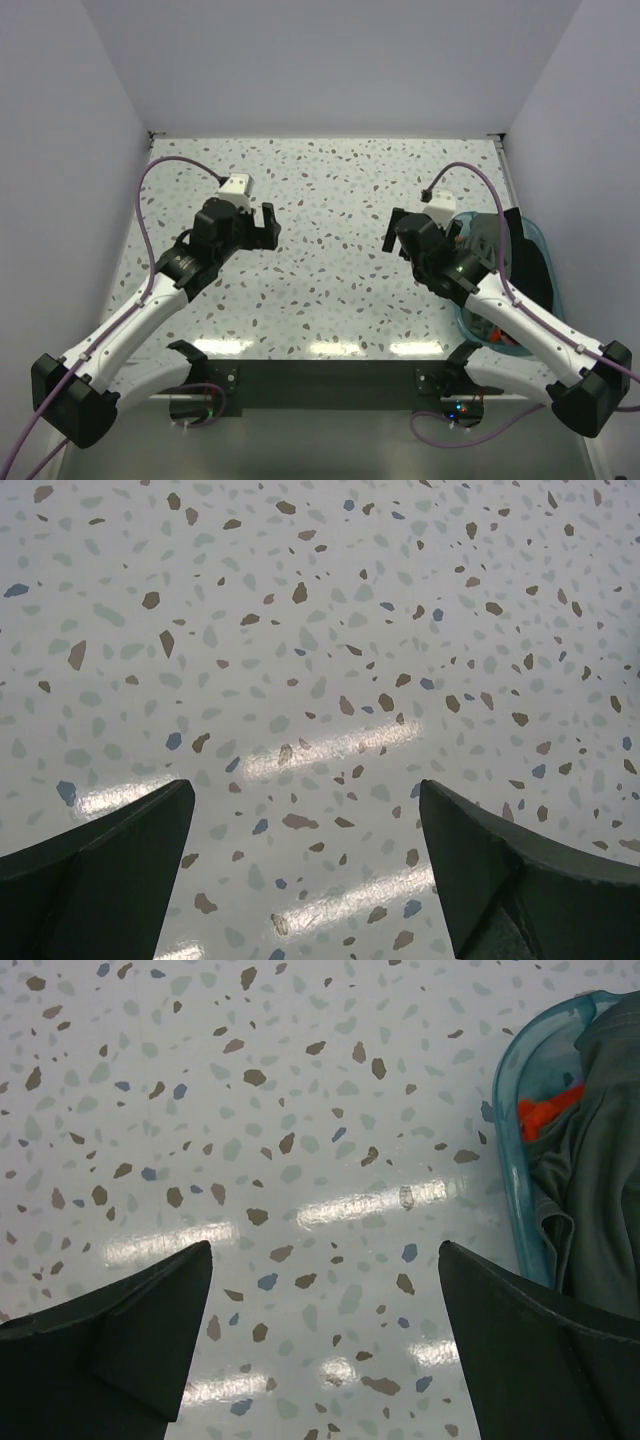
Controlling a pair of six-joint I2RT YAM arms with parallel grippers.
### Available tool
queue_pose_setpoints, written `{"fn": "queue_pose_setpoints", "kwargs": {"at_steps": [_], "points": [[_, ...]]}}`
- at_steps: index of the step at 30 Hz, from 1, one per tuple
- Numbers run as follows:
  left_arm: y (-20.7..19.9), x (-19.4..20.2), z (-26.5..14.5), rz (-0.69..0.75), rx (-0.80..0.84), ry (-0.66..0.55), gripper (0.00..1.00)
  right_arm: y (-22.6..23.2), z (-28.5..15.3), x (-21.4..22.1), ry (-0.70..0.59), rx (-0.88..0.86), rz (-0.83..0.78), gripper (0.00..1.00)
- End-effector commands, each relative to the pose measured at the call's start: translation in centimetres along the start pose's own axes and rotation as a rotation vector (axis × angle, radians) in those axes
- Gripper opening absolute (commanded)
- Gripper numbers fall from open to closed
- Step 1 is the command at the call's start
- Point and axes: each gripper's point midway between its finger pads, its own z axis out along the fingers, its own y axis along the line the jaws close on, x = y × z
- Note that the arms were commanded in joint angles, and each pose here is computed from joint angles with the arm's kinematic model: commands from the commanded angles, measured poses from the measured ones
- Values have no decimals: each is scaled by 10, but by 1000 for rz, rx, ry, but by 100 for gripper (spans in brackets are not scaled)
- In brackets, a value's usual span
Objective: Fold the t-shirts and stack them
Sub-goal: Grab the tshirt from the pile
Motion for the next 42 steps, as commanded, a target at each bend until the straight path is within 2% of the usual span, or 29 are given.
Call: {"fn": "queue_pose_setpoints", "kwargs": {"at_steps": [1,4,7,8,9,10,11,12,13,15,18,21,30,38,41,42], "points": [[-7,-13,0,11,32,-41,100,-9,-2,-10,-29,76,34,99],[-8,-12,0,12,35,-39,100,-7,4,-5,5,104,-12,99],[-8,-13,0,11,39,-38,100,2,6,-19,6,127,-29,99],[-8,-13,0,11,40,-36,100,-1,14,-19,7,191,-59,99],[-8,-11,1,11,38,-31,100,-13,14,-18,32,263,-102,99],[-8,-11,1,11,38,-30,100,-15,12,-35,1,313,-43,99],[-9,-12,1,11,40,-31,100,-23,20,-32,20,390,-65,99],[-8,-11,1,10,37,-28,100,-54,20,-35,53,509,-73,99],[-8,-11,1,10,37,-27,100,-61,22,-44,58,545,-9,99],[-10,-12,0,8,44,-30,100,-94,31,-35,171,640,47,99],[-10,-11,0,7,45,-26,100,-126,23,-30,221,757,111,98],[-10,-10,0,7,50,-23,100,-152,11,-27,182,869,164,98],[-17,-2,7,1,82,13,100,-203,-1,1,174,996,344,97],[-21,6,12,-6,97,46,99,-209,26,44,286,972,390,94],[-20,7,14,-8,94,51,99,-206,36,55,310,953,399,87],[-21,9,15,-7,94,56,99,-205,41,58,316,945,401,79]]}}
